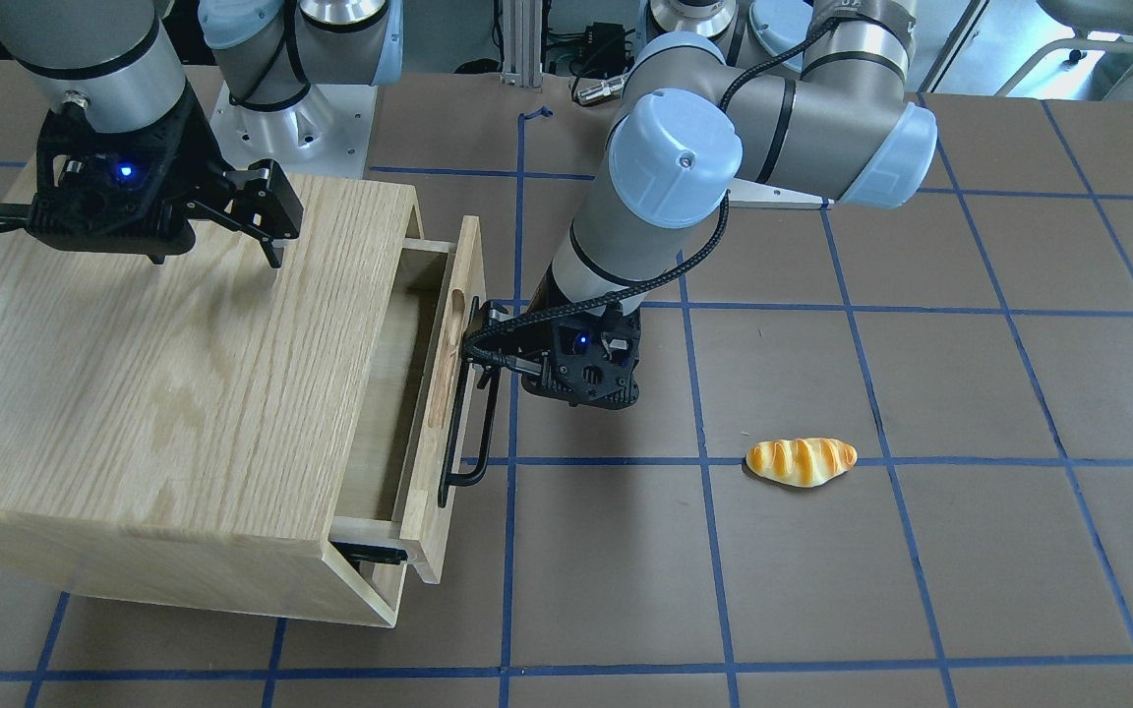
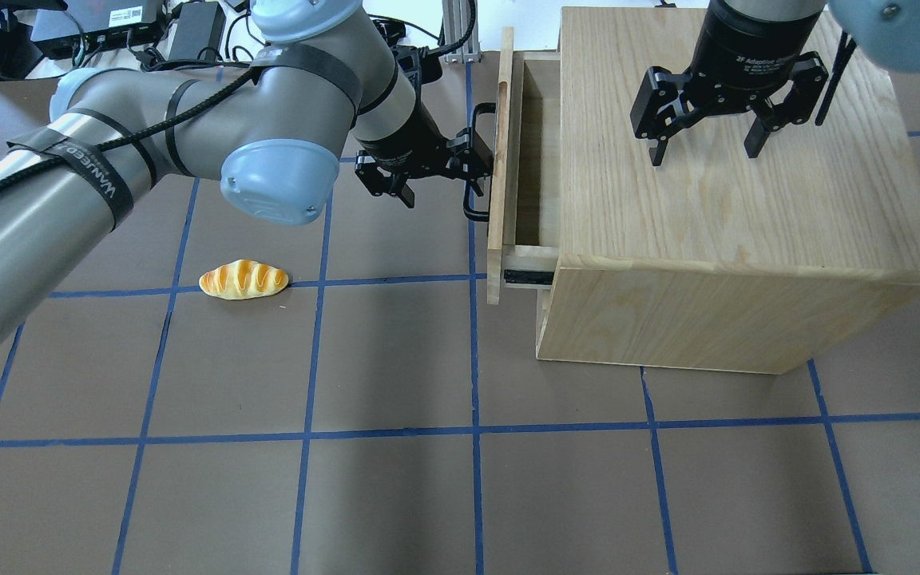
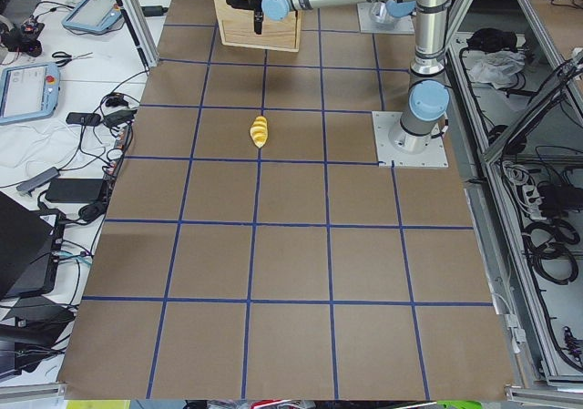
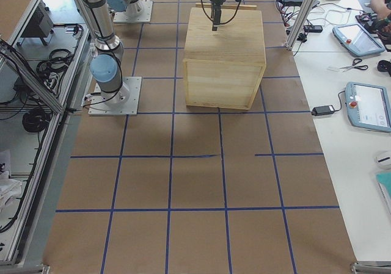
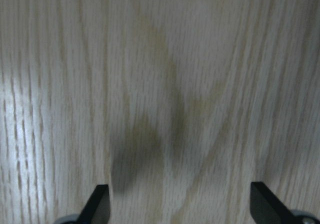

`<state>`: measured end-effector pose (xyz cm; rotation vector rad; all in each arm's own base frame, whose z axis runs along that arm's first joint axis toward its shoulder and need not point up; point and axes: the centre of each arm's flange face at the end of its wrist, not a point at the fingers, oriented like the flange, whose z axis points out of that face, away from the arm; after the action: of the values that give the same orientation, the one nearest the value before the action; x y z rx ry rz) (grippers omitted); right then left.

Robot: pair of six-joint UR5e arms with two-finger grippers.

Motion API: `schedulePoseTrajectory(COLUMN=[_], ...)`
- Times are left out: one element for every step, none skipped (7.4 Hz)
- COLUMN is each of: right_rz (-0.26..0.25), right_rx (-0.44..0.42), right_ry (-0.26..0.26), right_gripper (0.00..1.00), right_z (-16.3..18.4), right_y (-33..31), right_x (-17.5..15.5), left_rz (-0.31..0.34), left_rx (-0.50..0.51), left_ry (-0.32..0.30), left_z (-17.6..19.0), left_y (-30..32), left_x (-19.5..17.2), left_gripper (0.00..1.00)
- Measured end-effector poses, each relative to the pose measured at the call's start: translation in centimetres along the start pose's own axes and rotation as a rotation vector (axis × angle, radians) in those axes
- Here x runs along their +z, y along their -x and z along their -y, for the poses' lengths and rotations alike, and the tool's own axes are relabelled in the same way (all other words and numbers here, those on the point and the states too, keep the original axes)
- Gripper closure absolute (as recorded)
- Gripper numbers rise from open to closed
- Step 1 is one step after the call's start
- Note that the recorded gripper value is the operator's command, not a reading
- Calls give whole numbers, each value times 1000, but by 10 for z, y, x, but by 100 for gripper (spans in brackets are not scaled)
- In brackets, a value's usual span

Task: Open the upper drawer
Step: 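Pull the drawer handle with the left gripper away from the cabinet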

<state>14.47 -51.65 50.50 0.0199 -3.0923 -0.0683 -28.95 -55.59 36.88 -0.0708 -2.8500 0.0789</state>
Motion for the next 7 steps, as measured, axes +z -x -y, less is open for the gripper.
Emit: schedulePoseTrajectory(right_rz=[0,0,0,0,0,0,0], right_rx=[0,0,0,0,0,-1,0], right_ry=[0,0,0,0,0,0,0], right_gripper=[0,0,0,0,0,0,0], right_z=[0,0,0,0,0,0,0], right_y=[0,0,0,0,0,0,0], right_x=[0,0,0,0,0,0,0], left_rz=[4,7,9,11,12,14,14], left_rx=[-2,-7,-17,-32,-45,-53,-59], left_ry=[12,20,22,21,22,23,21], left_z=[2,3,4,7,8,8,9], left_y=[17,29,39,49,58,63,67], left_x=[-10,-18,-24,-29,-33,-36,-39], left_gripper=[0,0,0,0,0,0,0])
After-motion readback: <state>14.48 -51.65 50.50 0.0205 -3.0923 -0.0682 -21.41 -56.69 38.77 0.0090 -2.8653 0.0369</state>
